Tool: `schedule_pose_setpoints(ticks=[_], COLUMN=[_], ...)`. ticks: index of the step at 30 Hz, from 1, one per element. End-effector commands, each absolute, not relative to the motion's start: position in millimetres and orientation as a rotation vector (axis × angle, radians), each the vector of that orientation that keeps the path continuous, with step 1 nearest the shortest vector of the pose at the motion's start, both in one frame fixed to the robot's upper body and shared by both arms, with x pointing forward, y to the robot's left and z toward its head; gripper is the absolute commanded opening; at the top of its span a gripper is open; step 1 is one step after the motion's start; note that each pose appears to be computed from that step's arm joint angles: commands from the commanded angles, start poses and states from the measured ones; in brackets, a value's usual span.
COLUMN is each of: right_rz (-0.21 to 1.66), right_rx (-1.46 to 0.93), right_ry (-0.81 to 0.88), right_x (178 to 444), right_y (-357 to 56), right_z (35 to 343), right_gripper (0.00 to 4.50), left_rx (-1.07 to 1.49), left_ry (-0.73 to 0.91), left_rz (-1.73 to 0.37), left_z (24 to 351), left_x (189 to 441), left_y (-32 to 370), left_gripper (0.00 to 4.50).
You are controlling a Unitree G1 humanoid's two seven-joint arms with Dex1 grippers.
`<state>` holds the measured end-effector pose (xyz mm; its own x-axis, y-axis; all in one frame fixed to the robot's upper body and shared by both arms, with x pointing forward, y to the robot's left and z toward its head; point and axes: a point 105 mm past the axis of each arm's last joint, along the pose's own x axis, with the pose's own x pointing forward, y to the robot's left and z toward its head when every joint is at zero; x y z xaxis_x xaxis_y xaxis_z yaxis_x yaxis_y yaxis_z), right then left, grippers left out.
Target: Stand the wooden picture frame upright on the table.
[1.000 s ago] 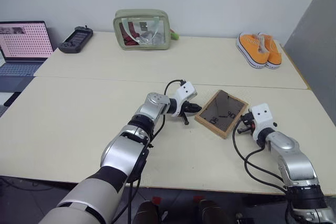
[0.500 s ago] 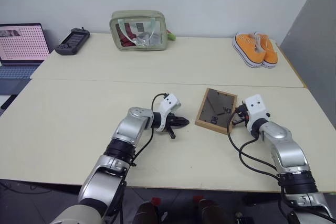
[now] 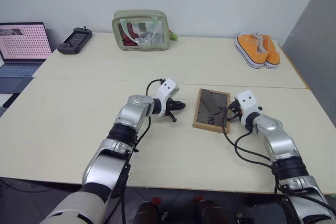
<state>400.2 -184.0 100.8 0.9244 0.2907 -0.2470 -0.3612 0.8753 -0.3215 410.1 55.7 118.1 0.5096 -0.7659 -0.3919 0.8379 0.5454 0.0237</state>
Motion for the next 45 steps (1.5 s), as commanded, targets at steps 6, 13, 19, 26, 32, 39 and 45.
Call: schedule_pose_setpoints(ticks=[6,13,19,26,32,39,45], right_rz=[0.415,0.456,0.534,0.595,0.601,0.592,0.589], right_rx=[-0.348,-0.318,-0.274,-0.259,-0.254,-0.273,-0.37], right_ry=[0.125,0.115,0.12,0.14,0.14,0.137,0.124], right_x=[398.9,388.1,368.1,354.6,354.9,357.6,358.4], right_y=[-152.7,-136.1,-108.5,-87.8,-86.9,-92.5,-117.3], right_z=[108.9,110.0,106.2,101.4,102.9,103.2,109.7], right_gripper=[0.0,0.0,0.0,0.0,0.0,0.0,0.0], left_rx=[0.211,0.22,0.205,0.228,0.236,0.198,-0.202], left_ry=[0.335,0.318,0.308,0.359,0.471,0.55,0.623], left_rz=[-1.017,-1.021,-0.983,-0.925,-0.886,-0.794,-0.811], left_z=[108.5,110.1,124.2,131.4,118.2,105.0,131.6], left_x=[409.9,405.8,400.9,374.4,340.4,332.6,324.8], left_y=[20.7,22.9,50.2,95.8,127.7,149.3,141.9], left_gripper=[0.02,0.02,0.02,0.02,0.02,0.02,0.02])
